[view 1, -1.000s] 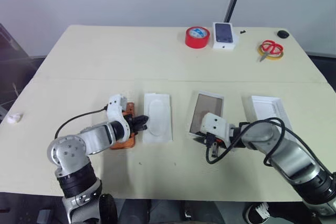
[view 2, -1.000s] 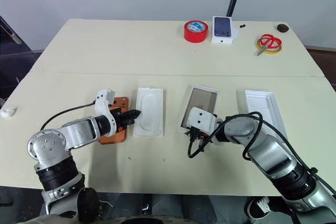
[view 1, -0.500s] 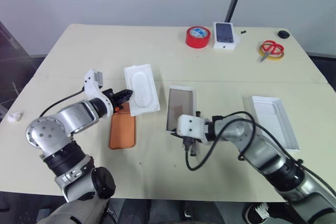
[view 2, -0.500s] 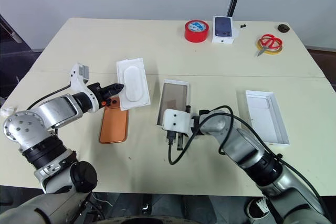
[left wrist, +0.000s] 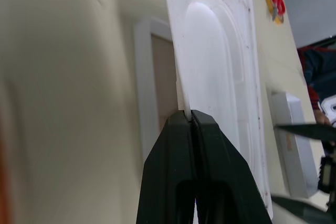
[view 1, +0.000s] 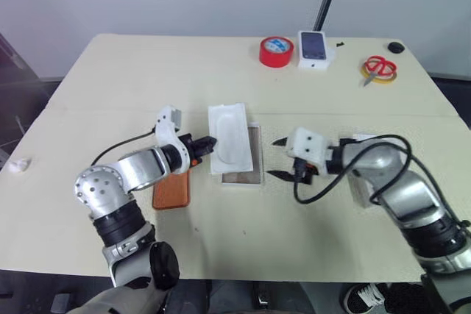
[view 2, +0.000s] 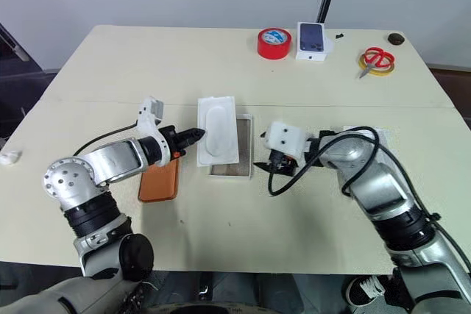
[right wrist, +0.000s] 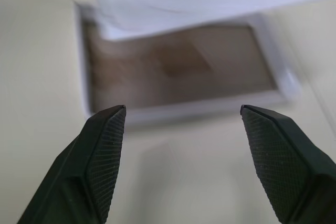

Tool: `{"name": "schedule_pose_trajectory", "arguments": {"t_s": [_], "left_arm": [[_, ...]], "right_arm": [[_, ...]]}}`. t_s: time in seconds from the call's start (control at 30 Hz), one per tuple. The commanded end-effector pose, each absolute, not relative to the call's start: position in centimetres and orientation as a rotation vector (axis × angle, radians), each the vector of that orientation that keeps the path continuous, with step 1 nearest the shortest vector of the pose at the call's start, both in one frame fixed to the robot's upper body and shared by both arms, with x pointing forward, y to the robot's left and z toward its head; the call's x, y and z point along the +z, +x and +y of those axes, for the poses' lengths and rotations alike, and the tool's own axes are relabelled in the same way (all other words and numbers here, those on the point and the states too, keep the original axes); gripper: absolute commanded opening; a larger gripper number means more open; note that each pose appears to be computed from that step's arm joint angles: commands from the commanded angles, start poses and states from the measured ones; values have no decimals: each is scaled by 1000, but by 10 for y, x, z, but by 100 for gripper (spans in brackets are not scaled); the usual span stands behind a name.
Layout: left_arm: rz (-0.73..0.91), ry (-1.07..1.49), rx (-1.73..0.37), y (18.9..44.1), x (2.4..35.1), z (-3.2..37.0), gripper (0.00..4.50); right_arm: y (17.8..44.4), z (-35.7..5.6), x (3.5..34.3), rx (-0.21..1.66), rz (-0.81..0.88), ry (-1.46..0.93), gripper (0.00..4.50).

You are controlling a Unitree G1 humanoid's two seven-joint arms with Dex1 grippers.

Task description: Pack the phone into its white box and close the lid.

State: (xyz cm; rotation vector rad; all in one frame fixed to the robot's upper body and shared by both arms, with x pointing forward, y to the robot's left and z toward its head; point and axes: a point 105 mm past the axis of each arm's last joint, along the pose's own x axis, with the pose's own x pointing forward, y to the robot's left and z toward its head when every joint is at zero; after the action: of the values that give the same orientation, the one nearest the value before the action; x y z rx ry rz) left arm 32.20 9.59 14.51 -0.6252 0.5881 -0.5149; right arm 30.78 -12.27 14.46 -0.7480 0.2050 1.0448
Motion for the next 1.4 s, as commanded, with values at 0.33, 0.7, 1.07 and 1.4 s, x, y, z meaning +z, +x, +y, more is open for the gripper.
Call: {"name": "schedule_pose_trajectory", "arguments": {"t_s": [0.33,0.7,1.07,1.4], "left_arm": [[641,-572,-554,323,141,75,0],[563,-567,-617,323,159,86,276],[358,18,-543,319,158,152,276],[187,172,-796,275,140,161,276]], "right_arm": [[319,-132,158,939,124,-766,376],[326,-135,161,908,122,-751,252],[351,-97,167,838,78,-668,8],[384,-51,133,738,152,-658,8]]}}
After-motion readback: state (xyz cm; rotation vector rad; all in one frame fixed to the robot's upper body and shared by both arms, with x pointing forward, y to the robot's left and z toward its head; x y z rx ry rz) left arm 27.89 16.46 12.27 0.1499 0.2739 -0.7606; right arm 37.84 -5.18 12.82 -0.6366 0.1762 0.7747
